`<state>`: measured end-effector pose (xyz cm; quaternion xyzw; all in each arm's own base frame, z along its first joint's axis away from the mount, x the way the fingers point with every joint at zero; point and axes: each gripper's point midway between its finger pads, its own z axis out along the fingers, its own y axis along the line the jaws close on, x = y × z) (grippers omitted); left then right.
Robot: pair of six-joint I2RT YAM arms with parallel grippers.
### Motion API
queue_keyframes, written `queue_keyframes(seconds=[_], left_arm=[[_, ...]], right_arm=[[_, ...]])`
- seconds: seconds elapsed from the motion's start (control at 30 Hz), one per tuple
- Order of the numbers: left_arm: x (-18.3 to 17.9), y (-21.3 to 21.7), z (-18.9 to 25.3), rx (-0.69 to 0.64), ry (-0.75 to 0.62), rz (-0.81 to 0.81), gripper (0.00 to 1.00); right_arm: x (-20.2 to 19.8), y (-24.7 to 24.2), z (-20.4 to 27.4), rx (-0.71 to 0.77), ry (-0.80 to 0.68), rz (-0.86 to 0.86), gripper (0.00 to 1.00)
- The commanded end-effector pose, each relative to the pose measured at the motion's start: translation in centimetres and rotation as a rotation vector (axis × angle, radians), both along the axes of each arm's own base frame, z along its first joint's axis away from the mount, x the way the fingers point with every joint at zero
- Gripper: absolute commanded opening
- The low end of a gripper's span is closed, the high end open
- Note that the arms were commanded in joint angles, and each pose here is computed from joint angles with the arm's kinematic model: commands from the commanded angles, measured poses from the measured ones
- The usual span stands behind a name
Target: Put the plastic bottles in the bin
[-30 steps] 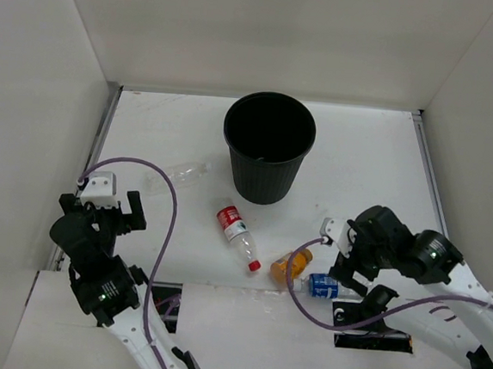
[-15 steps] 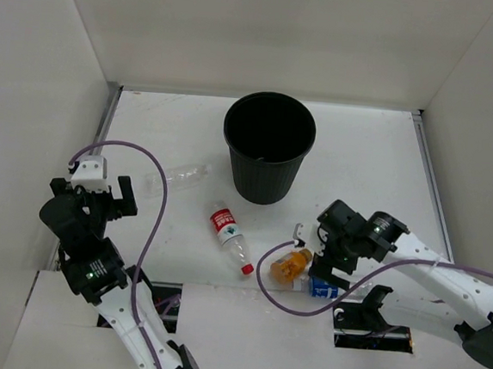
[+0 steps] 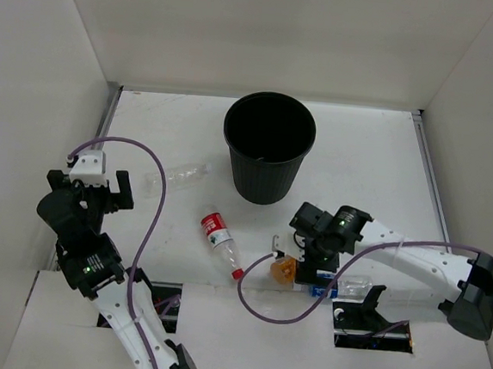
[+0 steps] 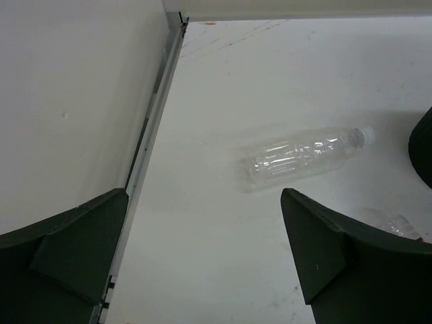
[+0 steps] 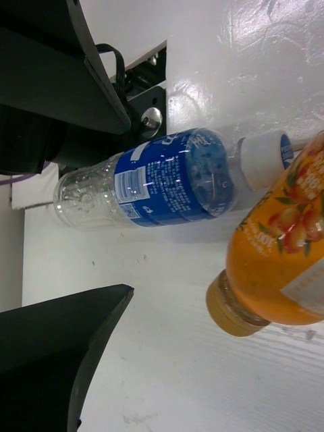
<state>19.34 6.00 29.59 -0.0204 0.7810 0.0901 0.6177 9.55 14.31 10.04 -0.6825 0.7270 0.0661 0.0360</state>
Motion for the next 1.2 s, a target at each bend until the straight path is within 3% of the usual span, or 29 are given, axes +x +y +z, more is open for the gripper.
queue_keyframes(seconds=[0.0, 0.13, 0.23, 0.33, 0.57, 0.7, 0.8, 0.97, 1.07, 1.17], left_arm=[[0.8, 0.2, 1.0, 0.054, -0.037, -0.031, 1.0], [1.1, 0.5, 1.5, 0.071, -0.047, -0.032, 1.0], [1.0, 0.1, 2.1, 0.066, -0.059, -0.044, 1.0], [1.1, -1.3, 1.9, 0.05, -0.053, -0.107, 1.0], [3.7, -2.4, -2.7, -0.033, 0.154, -0.233, 1.0], [6.4, -4.1, -5.7, 0.136, 0.225, -0.399, 1.0], [7.6, -5.5, -8.4, 0.298, 0.293, -0.549, 1.0], [7.4, -8.1, -12.9, 0.59, 0.351, -0.879, 1.0], [8.3, -8.6, -13.5, 0.653, 0.356, -1.001, 1.0], [10.2, -7.7, -13.8, 0.686, 0.372, -1.021, 1.0]], right_arm=[[0.5, 1.2, 0.5, 0.018, -0.033, 0.068, 0.97], [0.6, 1.8, 0.6, 0.022, -0.047, 0.104, 0.96], [2.7, 4.8, 5.1, 0.2, -0.075, 0.04, 0.97], [4.7, 6.5, 12.6, 0.431, -0.136, -0.058, 0.99], [8.7, 2.0, 30.7, 0.887, -0.534, -0.35, 1.0], [8.2, -2.4, 37.0, 1.108, -0.773, -0.525, 1.0], [6.7, -4.4, 38.6, 1.176, -0.844, -0.647, 1.0], [3.5, -5.1, 38.0, 1.166, -0.821, -0.742, 1.0], [1.6, -4.8, 37.7, 1.179, -0.811, -0.762, 1.0], [0.1, -4.8, 37.7, 1.218, -0.805, -0.808, 1.0]])
